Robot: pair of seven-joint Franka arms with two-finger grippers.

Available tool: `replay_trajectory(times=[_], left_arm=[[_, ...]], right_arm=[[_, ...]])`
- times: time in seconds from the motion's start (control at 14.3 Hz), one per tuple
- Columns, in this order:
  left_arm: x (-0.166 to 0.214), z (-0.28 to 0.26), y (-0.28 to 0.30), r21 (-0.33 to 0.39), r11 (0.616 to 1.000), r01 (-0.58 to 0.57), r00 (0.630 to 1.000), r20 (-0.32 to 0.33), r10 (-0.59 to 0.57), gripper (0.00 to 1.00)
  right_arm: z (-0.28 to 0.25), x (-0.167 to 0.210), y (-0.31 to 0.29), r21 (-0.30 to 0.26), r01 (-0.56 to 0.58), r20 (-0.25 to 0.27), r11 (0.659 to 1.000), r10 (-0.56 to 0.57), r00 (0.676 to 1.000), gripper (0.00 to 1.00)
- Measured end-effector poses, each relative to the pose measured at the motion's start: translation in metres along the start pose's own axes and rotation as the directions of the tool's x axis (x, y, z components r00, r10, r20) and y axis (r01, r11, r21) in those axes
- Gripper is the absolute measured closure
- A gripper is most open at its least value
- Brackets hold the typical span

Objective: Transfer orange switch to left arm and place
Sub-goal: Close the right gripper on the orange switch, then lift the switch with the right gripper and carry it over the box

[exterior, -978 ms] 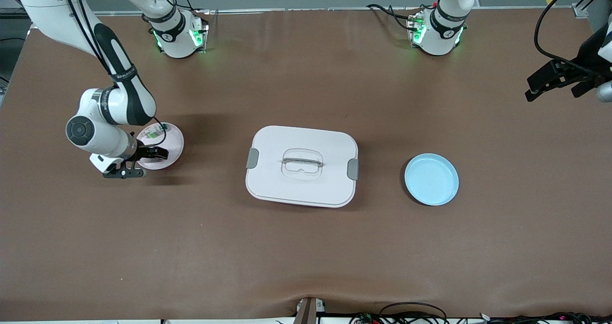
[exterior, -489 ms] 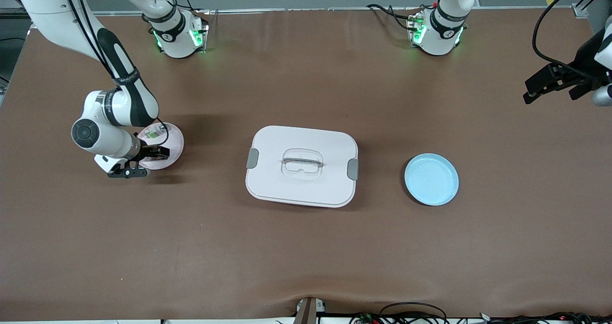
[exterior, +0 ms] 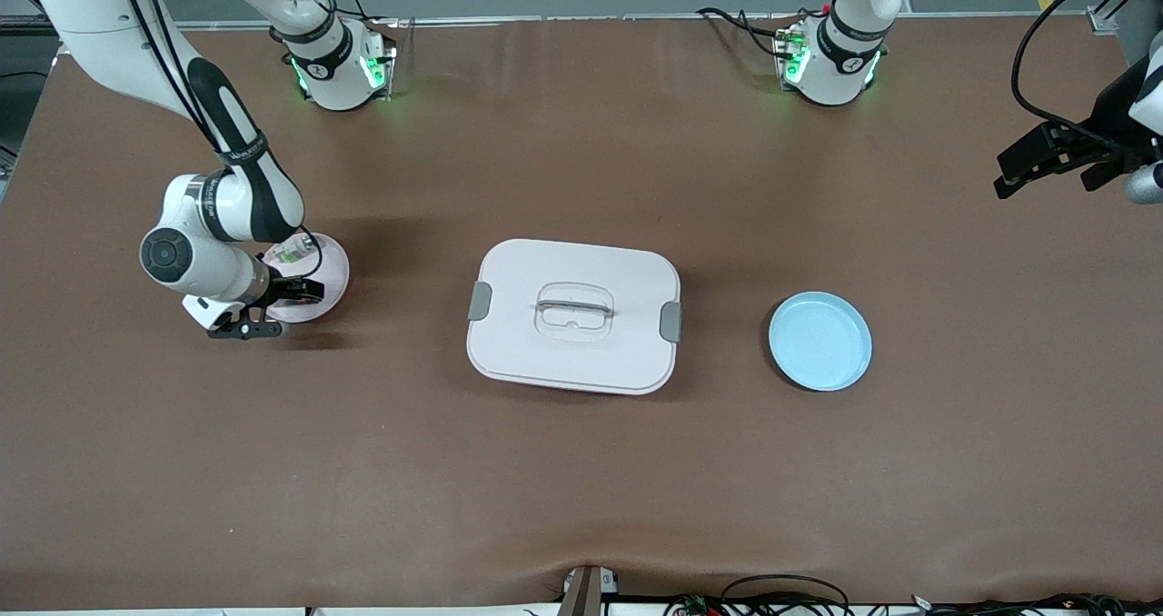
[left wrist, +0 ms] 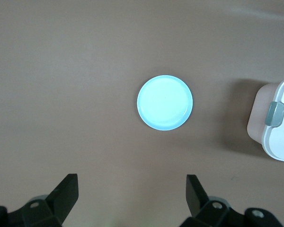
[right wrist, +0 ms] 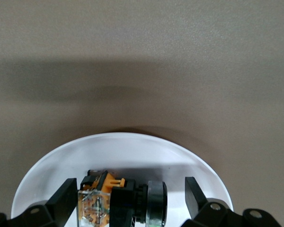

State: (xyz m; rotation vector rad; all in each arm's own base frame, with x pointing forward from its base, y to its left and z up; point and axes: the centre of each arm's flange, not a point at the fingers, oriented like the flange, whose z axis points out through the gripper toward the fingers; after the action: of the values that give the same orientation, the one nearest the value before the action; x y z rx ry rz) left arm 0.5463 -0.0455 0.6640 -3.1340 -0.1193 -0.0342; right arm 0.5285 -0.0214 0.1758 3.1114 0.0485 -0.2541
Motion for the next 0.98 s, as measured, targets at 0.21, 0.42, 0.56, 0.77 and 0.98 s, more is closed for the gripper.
replay_trajectory(times=[0.21, 0.42, 0.56, 0.77, 0.98], left_arm=[[0.0001, 0.0000, -0.0005, 0.000, 1.000, 0.001, 1.000, 0.000, -0.001, 0.00], [0.0001, 0.0000, -0.0005, 0.000, 1.000, 0.001, 1.000, 0.000, -0.001, 0.00], [0.0001, -0.0004, -0.0005, 0.000, 1.000, 0.001, 1.000, -0.001, -0.001, 0.00], [0.0002, -0.0008, -0.0008, 0.000, 1.000, 0.001, 1.000, -0.003, -0.001, 0.00], [0.0013, 0.0001, -0.0008, -0.001, 1.000, 0.002, 1.000, -0.004, -0.002, 0.00]], right_arm=[[0.0009, -0.0007, -0.0001, 0.000, 0.000, -0.002, 1.000, 0.000, 1.000, 0.06], [0.0010, -0.0008, -0.0001, 0.000, -0.001, -0.004, 1.000, 0.001, 1.000, 0.27], [0.0010, -0.0008, -0.0001, 0.000, 0.000, -0.004, 1.000, 0.000, 1.000, 0.27], [0.0010, -0.0008, -0.0001, 0.000, -0.001, -0.004, 1.000, 0.001, 1.000, 0.27], [0.0001, -0.0029, -0.0002, 0.001, -0.001, 0.016, 1.000, 0.001, 1.000, 0.27]])
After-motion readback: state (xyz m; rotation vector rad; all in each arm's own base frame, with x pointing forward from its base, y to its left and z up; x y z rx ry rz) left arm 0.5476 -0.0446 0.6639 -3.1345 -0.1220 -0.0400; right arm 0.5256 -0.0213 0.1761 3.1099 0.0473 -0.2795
